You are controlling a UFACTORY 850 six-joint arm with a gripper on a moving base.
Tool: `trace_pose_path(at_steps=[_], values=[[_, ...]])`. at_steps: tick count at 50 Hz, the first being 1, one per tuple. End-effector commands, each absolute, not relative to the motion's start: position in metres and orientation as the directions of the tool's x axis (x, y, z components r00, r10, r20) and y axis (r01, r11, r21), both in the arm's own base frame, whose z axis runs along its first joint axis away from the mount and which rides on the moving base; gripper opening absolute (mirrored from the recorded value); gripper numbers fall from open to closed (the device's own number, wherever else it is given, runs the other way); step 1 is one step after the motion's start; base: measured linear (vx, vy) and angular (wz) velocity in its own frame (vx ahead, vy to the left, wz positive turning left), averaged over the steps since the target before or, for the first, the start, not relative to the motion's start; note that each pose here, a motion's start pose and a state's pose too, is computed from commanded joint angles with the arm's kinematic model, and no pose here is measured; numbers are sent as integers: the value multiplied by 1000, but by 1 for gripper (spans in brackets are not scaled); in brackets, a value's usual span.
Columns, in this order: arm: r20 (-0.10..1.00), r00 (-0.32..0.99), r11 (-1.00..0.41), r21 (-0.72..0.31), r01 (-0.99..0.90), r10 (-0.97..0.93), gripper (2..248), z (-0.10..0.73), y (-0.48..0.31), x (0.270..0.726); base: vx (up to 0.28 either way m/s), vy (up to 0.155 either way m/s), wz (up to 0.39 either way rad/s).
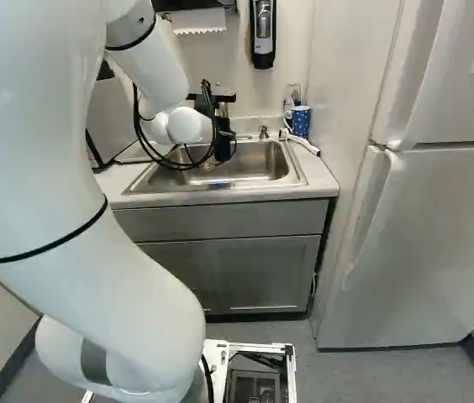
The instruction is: Rinse the cup and place it in the tray
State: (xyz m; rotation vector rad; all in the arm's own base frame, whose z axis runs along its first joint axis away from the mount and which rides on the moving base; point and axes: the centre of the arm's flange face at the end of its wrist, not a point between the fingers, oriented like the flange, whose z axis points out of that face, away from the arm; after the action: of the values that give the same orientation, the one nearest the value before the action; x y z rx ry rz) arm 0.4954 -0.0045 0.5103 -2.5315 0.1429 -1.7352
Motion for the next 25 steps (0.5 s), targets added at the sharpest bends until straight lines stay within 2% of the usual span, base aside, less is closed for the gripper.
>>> trace_pose_path(at_steps=[25], values=[[925, 360, -993, -117, -21, -117, 122, 510, 7, 495, 0, 0, 0]])
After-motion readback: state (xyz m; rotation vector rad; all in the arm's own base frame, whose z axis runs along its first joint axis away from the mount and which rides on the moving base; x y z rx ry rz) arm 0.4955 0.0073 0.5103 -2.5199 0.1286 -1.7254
